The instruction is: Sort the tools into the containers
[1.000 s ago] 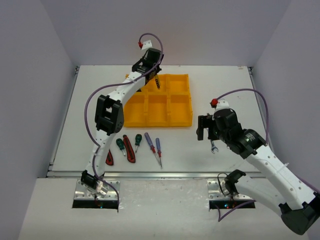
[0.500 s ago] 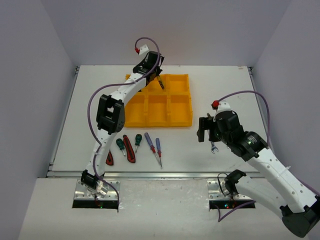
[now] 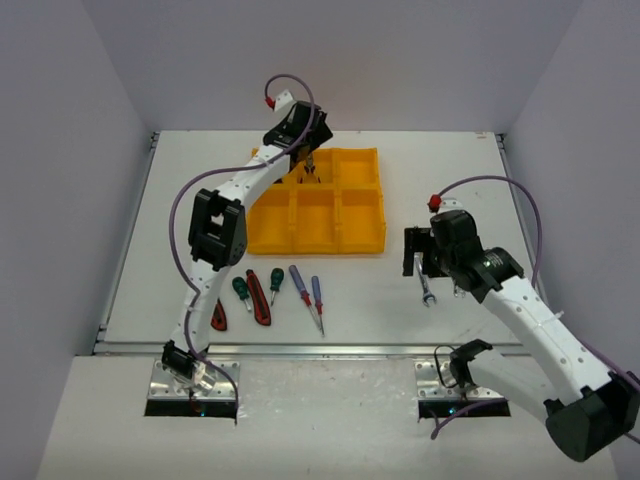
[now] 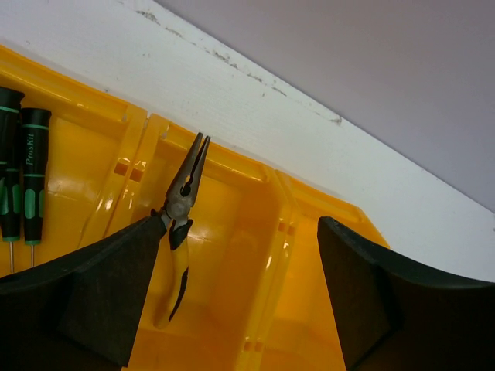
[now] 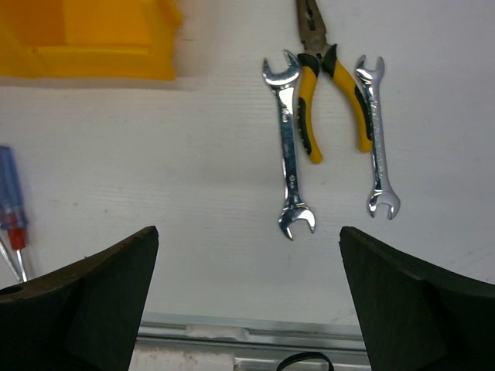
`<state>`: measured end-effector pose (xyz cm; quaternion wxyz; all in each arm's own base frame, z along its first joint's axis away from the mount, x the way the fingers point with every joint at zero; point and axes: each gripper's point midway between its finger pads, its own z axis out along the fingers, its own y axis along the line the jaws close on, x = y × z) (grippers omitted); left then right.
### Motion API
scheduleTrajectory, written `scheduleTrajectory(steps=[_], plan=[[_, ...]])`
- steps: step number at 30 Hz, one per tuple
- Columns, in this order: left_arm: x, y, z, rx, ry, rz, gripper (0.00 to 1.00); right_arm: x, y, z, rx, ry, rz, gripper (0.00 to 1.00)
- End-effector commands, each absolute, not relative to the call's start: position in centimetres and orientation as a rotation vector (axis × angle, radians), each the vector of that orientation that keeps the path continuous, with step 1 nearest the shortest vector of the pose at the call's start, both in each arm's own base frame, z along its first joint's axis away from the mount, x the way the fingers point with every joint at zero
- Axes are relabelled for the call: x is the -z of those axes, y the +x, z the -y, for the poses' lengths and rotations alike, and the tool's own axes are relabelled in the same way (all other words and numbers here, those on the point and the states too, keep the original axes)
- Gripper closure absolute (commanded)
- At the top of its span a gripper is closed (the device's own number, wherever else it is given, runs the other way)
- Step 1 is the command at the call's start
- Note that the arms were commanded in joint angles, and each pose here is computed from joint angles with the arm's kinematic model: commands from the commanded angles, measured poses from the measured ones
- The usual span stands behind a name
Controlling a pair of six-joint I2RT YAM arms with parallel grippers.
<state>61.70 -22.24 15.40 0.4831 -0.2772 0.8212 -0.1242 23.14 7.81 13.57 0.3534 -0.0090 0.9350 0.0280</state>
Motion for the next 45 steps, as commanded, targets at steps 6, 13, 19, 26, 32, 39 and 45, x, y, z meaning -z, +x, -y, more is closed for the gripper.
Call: scheduleTrajectory(steps=[6,13,19,26,32,39,45], plan=[[-38.9,50.4,18.3,0.539,-0.556,-1.697,0.01,-12.4,27.3,-4.8,0.07,-0.003,-2.506,0.08],[-34.1,38.2,16.0,0.655,-0.483,-1.738,0.0,-9.7,29.0,-3.8,0.185,-0.123,-2.629,0.51],[-31.1,33.3,16.1,0.703,-0.363,-1.845,0.0,-6.3,31.1,-3.0,0.154,-0.126,-2.721,0.62],[-32.4,30.3,13.1,0.573,-0.306,-1.835,0.0,-2.6,31.9,-3.1,0.094,-0.112,-2.813,0.7],[-31.8,29.6,11.0,0.452,-0.307,-1.84,0.0,0.4,31.5,-3.5,0.04,-0.099,-2.878,0.72],[-28.0,29.7,11.8,0.453,-0.281,-1.927,0.0,2.5,30.2,-2.9,0.079,-0.067,-2.932,1.0],[-26.4,29.9,14.2,0.559,-0.219,-1.975,0.0,0.0,31.0,-3.8,0.012,-0.052,-2.844,1.0]])
